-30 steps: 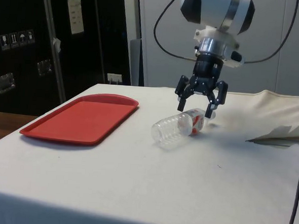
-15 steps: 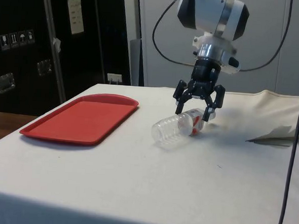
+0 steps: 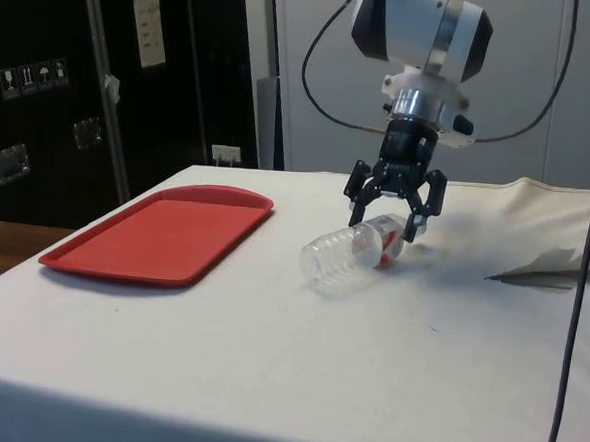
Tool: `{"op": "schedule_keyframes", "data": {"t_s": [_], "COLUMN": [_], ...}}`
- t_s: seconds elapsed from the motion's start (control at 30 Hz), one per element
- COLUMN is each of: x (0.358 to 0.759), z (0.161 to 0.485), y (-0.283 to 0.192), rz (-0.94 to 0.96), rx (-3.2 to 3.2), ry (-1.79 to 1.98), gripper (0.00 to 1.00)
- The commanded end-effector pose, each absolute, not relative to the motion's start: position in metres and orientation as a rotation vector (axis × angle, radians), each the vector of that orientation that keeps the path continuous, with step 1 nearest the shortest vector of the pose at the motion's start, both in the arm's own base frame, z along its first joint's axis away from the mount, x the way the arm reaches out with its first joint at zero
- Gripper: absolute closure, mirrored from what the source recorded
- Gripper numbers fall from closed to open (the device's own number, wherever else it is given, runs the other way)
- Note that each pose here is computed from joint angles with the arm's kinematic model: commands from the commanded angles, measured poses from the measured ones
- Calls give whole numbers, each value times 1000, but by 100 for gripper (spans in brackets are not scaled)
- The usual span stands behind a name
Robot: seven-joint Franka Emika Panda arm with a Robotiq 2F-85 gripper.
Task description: Place the bottle upright on the tray.
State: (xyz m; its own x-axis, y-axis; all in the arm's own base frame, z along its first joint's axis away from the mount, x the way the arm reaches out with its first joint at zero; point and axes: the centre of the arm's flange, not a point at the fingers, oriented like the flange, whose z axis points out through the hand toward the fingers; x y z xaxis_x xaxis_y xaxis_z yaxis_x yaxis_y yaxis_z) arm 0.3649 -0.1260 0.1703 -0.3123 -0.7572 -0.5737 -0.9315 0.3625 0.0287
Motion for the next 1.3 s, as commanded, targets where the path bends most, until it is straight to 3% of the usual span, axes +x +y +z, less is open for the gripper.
{"op": "schedule_keyframes", "data": {"t_s": [0.0,0.93,1.27], "x": [365,366,365], "z": [171,150,148], "y": [-127,-135,-135], "rz": [464,301,321], "rx": [-1458,-1456,-1459], "ry": [2158,2138,2135], "gripper": [0,0,0]}}
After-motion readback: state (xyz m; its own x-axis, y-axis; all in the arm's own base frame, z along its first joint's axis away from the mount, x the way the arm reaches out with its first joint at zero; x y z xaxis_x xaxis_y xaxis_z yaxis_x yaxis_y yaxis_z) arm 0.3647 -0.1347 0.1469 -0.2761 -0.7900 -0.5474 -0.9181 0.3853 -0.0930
